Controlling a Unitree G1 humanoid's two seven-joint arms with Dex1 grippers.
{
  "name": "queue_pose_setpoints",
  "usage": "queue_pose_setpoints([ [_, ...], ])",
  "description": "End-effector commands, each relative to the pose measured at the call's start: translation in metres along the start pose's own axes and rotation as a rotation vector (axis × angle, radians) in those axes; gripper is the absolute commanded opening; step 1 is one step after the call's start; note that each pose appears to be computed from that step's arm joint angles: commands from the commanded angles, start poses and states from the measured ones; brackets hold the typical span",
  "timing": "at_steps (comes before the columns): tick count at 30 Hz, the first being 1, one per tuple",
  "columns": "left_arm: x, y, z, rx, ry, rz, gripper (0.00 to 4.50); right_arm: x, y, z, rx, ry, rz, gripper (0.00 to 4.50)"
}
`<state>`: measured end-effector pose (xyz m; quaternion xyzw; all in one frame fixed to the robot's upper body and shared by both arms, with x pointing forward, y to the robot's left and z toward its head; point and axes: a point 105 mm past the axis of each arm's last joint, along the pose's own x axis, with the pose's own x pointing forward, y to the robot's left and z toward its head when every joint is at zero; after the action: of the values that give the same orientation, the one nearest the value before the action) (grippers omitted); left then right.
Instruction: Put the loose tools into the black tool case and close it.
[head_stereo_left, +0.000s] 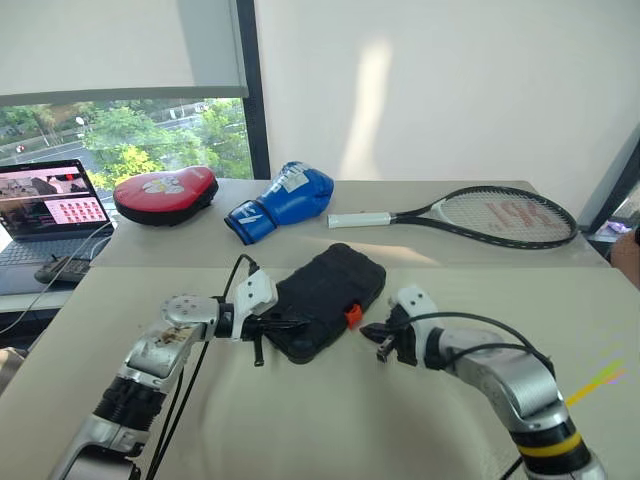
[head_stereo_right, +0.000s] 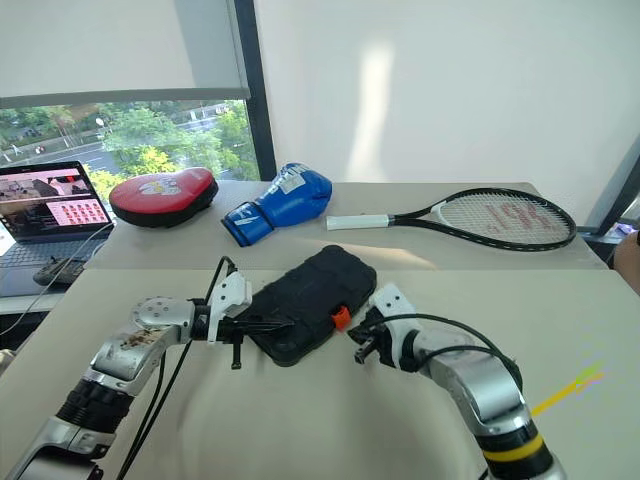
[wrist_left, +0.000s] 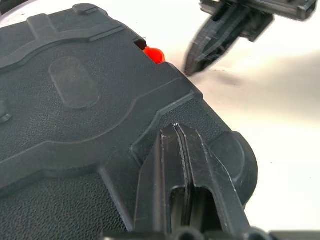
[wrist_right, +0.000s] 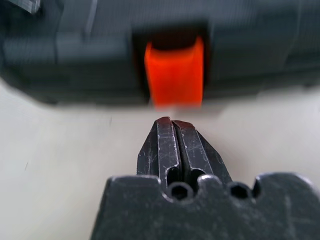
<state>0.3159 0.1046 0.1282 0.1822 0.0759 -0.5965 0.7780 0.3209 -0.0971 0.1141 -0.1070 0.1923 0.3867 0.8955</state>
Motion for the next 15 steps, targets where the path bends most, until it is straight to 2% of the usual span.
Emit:
queue_pose_setpoints([
  [1, 0.008, -0.014, -0.04, -0.113, 0.125, -0.044, 0.0, 0.019, -0.004, 0.015, -0.049, -0.019, 0.01, 0.01],
  [7, 0.01, -0.016, -0.04, -0.116, 0.116, -0.048, 0.0, 0.031, -0.008, 0.024, -0.075, -0.025, 0.038, 0.01],
  [10, 0.011, -0.018, -0.041, -0.122, 0.11, -0.043, 0.0, 0.027, -0.004, 0.029, -0.055, -0.076, 0.062, 0.01],
  [15, 0.01, -0.018, -0.043, -0.133, 0.099, -0.03, 0.0, 0.016, 0.004, 0.02, -0.058, -0.085, 0.073, 0.01],
])
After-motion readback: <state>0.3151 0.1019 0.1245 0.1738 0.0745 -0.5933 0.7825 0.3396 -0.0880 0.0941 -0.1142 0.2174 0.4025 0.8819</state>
